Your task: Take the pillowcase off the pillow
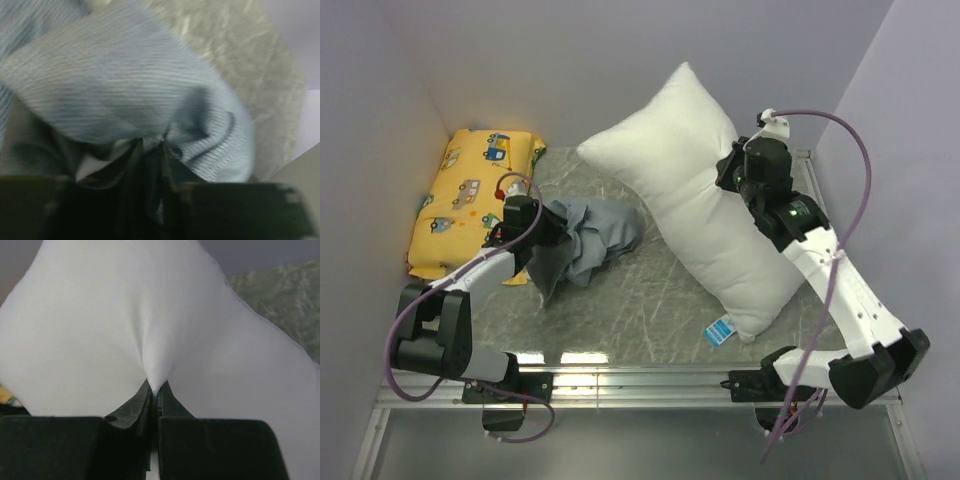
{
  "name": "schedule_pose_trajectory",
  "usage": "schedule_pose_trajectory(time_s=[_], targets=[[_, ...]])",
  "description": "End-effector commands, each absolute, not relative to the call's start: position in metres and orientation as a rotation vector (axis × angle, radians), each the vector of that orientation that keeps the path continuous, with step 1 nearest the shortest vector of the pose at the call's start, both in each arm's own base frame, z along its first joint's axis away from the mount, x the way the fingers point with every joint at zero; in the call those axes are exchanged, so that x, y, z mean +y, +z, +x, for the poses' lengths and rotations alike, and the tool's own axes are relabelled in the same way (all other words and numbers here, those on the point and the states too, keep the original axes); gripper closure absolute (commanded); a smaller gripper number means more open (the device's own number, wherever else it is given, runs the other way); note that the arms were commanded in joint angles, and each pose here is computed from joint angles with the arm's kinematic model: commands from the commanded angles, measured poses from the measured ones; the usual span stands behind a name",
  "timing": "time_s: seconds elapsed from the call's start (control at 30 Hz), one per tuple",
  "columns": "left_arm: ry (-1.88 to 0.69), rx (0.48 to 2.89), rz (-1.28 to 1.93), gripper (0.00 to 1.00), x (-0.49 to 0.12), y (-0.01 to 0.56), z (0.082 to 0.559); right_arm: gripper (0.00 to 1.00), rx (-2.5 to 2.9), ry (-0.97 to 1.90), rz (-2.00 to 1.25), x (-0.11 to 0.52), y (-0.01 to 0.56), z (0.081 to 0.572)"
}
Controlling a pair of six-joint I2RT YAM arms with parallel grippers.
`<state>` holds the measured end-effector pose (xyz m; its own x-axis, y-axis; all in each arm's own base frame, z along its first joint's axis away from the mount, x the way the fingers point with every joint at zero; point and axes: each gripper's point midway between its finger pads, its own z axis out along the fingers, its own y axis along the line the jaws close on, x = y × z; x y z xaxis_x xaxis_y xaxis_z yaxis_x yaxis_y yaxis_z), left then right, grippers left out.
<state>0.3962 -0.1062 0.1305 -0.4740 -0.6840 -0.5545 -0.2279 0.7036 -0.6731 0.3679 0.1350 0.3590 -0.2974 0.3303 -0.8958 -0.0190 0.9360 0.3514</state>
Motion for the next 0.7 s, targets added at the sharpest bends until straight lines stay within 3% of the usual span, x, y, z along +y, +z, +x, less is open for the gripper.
schedule_pose_trajectory(time_s=[0.0, 0.2, 0.33, 0.37, 0.47, 0.5, 0.6, 0.63, 0.67], targets=[[-0.635, 2.010, -0.662, 0.72, -0.111, 0.123, 0.391, 1.00, 1.641, 0.261, 0.435, 0.102, 0.378, 0.401], [-0.612, 2.007, -0.614, 0.58, -0.117, 0.130, 0.381, 1.00, 1.792, 0.257, 0.473, 0.107, 0.298, 0.433], [-0.597, 1.972, -0.567, 0.37, -0.114, 0.160, 0.381, 1.00, 1.872, 0.278, 0.447, 0.118, 0.269, 0.436], [-0.602, 1.946, -0.554, 0.33, -0.114, 0.175, 0.383, 0.95, 1.879, 0.278, 0.445, 0.118, 0.267, 0.434], [-0.604, 1.882, -0.508, 0.22, -0.112, 0.218, 0.378, 0.67, 1.892, 0.284, 0.422, 0.117, 0.267, 0.424], [-0.602, 1.865, -0.487, 0.20, -0.111, 0.228, 0.376, 0.54, 1.883, 0.287, 0.412, 0.116, 0.273, 0.419], [-0.643, 1.831, -0.432, 0.12, -0.114, 0.263, 0.360, 0.31, 1.857, 0.310, 0.384, 0.114, 0.292, 0.406], [-0.656, 1.802, -0.414, 0.11, -0.113, 0.278, 0.353, 0.12, 1.868, 0.310, 0.370, 0.114, 0.293, 0.402], [-0.682, 1.790, -0.384, 0.09, -0.117, 0.290, 0.349, 0.09, 1.870, 0.309, 0.361, 0.113, 0.297, 0.398]])
